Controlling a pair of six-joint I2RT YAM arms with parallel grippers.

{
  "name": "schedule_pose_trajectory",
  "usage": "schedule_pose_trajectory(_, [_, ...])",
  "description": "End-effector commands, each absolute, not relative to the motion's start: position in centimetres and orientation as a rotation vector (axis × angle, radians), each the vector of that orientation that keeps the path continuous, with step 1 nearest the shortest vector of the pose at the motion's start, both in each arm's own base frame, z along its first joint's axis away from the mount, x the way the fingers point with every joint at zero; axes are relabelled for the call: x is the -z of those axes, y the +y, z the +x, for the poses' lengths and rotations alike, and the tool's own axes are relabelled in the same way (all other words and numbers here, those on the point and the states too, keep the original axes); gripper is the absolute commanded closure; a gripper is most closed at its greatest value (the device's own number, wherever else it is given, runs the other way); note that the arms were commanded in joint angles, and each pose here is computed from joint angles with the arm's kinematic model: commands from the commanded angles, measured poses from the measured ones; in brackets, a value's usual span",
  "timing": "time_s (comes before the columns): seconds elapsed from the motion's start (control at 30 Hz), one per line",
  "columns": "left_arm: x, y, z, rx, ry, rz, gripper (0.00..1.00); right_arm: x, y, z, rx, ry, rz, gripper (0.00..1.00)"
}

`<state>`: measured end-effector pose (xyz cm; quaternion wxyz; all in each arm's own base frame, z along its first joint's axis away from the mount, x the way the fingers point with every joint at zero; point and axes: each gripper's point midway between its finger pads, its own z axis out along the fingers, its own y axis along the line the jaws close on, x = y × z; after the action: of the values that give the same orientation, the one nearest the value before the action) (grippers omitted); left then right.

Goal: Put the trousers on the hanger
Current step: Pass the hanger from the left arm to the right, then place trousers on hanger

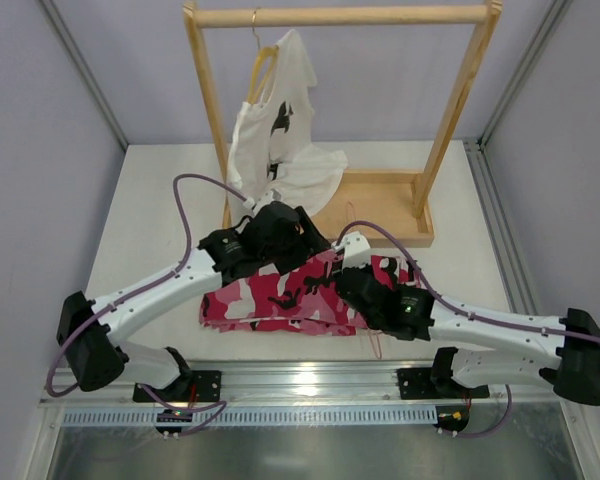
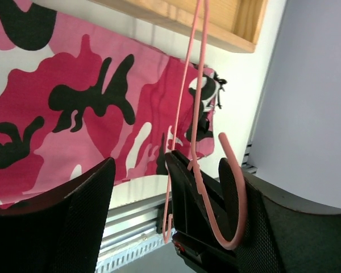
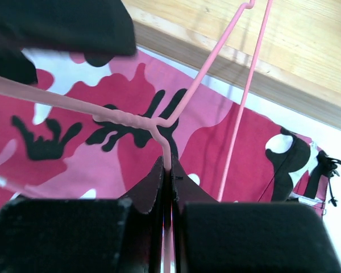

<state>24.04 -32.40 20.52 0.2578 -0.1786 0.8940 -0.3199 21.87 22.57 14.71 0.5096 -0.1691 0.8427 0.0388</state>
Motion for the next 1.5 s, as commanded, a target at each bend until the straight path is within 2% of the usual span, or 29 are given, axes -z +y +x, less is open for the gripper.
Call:
schedule_pose_trajectory(0.0, [-25.6,-31.9,24.3,0.986,2.283,-0.455,0.25,-16.4,22.7,20.4,-0.268,2.027,-0.342,0.96])
schedule_pose_trajectory(0.43, [-27.6,-28.4,24.9,0.917,2.259,-0.191,0.16,-17.8,24.8,15.9,-0.780,2.024,-0.262,0.96])
schedule_pose_trajectory(0.67, [-26.9,-25.7,24.8,0.961,2.227,-0.120,0.10,-16.6,24.8,16.1,-0.843,2.006,-0.155,0.96])
schedule_pose_trajectory(0.8, [-25.4,-23.6,25.1,0.909,2.264,-0.157,0.11,-17.1,25.1,16.8,-0.935,1.922,-0.023,0.96])
schedule_pose_trajectory(1.0, [-21.1,-20.2,24.9,0.829,2.311,-0.323,0.12,-16.5,24.4,17.2,-0.916,1.914,0.032,0.96])
schedule_pose_trajectory(1.27, [-15.9,-17.7,22.4,0.799,2.320,-0.480,0.12,-15.0,23.5,17.0,-0.942,1.909,0.092,0.96])
schedule_pose_trajectory(1.47, [-11.0,-13.0,22.1,0.498,2.389,-0.649,0.05,-13.8,23.5,16.9,-0.962,1.910,0.119,0.96])
